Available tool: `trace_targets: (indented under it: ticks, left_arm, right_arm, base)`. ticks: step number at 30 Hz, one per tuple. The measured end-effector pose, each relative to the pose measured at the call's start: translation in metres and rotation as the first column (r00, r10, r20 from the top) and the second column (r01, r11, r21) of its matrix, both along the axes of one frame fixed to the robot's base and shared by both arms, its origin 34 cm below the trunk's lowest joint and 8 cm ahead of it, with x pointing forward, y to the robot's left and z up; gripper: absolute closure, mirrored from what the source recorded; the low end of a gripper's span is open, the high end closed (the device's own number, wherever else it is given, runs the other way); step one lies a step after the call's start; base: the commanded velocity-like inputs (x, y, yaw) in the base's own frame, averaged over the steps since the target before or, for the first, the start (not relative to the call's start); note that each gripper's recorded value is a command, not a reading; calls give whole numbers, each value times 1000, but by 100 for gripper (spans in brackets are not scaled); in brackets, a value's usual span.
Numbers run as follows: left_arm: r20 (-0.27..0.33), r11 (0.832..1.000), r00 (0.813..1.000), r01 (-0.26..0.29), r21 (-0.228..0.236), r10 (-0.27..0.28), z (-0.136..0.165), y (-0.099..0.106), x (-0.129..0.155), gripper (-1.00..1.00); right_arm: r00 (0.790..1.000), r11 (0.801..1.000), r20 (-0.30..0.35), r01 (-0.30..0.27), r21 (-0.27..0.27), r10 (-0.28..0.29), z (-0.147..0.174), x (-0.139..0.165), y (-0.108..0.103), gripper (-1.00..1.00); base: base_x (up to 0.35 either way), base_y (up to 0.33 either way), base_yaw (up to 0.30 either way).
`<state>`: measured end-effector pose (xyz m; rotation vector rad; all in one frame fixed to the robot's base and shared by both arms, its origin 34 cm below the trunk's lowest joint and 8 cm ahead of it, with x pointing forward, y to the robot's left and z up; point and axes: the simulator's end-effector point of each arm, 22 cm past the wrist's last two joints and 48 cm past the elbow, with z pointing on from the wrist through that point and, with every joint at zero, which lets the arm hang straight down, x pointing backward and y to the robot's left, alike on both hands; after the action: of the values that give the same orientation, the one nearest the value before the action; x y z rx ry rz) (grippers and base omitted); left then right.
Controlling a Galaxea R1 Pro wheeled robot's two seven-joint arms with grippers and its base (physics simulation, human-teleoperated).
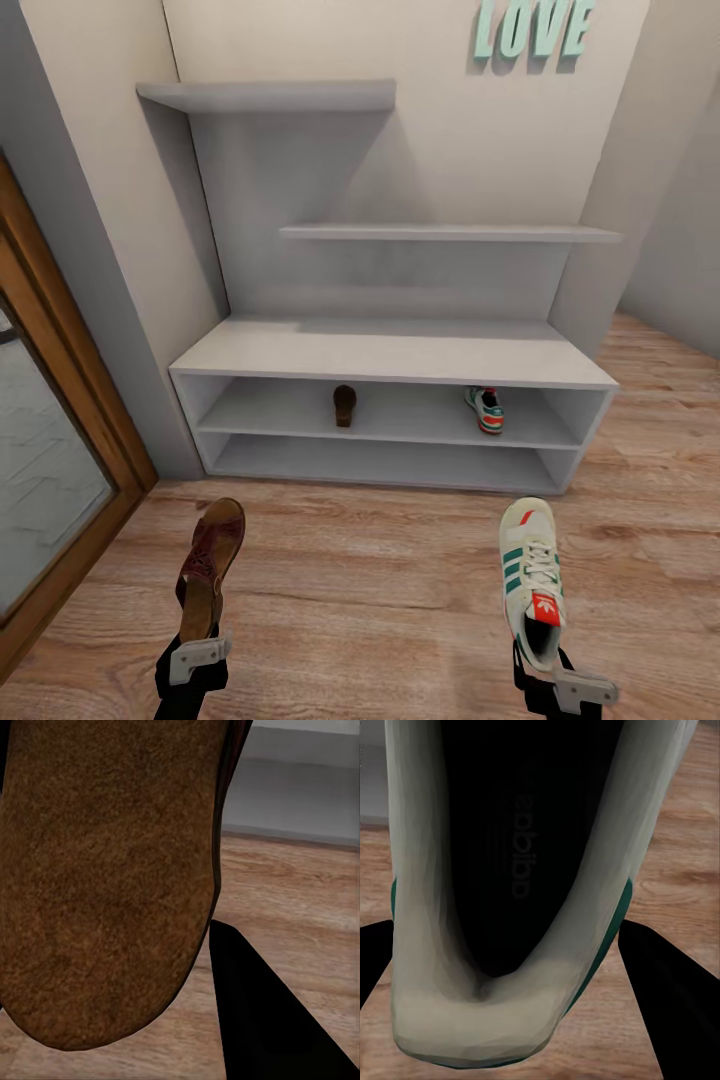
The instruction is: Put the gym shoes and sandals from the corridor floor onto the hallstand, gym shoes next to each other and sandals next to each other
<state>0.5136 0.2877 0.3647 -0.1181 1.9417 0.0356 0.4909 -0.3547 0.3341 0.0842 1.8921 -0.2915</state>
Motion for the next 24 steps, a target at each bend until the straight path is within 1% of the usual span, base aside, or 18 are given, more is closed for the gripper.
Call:
trace_targets:
  ticks: [3,4,5,6,7,8,9,11,13,14,15,16,18,19,21,22,23,24]
  left_arm:
    - [-11,1000,1000,11,1,-11,-4,-6,-2,100]
    - [-14,1000,1000,13,0,-13,-4,-8,-1,100]
    - [-16,1000,1000,19,0,-19,-4,-10,1,100]
    - [-17,1000,1000,18,-1,-18,-5,-10,2,100]
    - [-20,1000,1000,22,-2,-22,-5,-12,2,100]
    - [-22,1000,1000,22,-3,-22,-5,-13,3,100]
    - [-29,1000,999,24,-4,-24,-6,-15,3,100]
    - [-67,999,997,32,-5,-32,-9,-17,11,100]
    - [-106,999,994,36,-2,-36,-10,-18,25,100]
    - [-119,999,992,37,1,-37,-10,-18,31,100]
    - [-142,999,989,35,5,-34,-9,-17,42,100]
    - [-160,999,987,35,13,-33,-6,-16,55,100]
    - [-179,999,984,32,21,-27,0,-15,73,100]
    - [-182,999,983,33,24,-28,7,-16,85,100]
    - [-182,999,983,35,22,-31,18,-21,106,100]
    - [-182,999,983,40,19,-36,26,-26,120,100]
    - [-184,999,982,41,15,-37,30,-29,127,100]
    - [-186,999,982,46,10,-43,38,-35,140,100]
  right_arm:
    - [1000,1000,6,17,-4,-17,2,0,-7,100]
    - [999,999,9,47,-13,-47,4,-2,-23,100]
    - [990,989,22,139,-40,-138,12,-7,-71,100]
    - [956,957,59,288,-34,-286,23,-20,-121,100]
    - [936,935,74,349,-58,-345,34,-28,-159,100]
    - [907,908,93,415,-51,-410,40,-37,-182,100]
    - [891,891,103,449,-61,-442,47,-42,-202,100]
    - [829,831,138,554,-57,-543,62,-61,-246,100]
    - [820,819,138,568,-78,-555,69,-65,-266,100]
    - [801,801,142,594,-76,-581,72,-71,-278,100]
    - [796,792,129,604,-93,-592,76,-75,-292,100]
    - [778,772,112,628,-103,-618,78,-82,-310,100]
    - [751,743,71,660,-113,-656,79,-94,-332,100]
    - [716,709,49,697,-106,-696,80,-105,-348,100]
    - [679,674,19,732,-102,-734,83,-116,-369,100]
    - [639,636,13,767,-85,-769,89,-126,-386,100]
    - [627,624,7,777,-83,-779,91,-129,-393,100]
    - [604,602,-3,795,-74,-797,96,-136,-407,100]
  base:
    - [0,0,0]
    - [0,0,0]
    - [0,0,0]
    - [0,0,0]
    - [0,0,0]
    - [0,0,0]
    - [0,0,0]
    - [0,0,0]
    - [0,0,0]
    - [0,0,0]
    - [0,0,0]
    - [0,0,0]
    - [0,0,0]
    - [0,0,0]
    - [0,0,0]
    - [0,0,0]
    - [0,0,0]
    - [0,0,0]
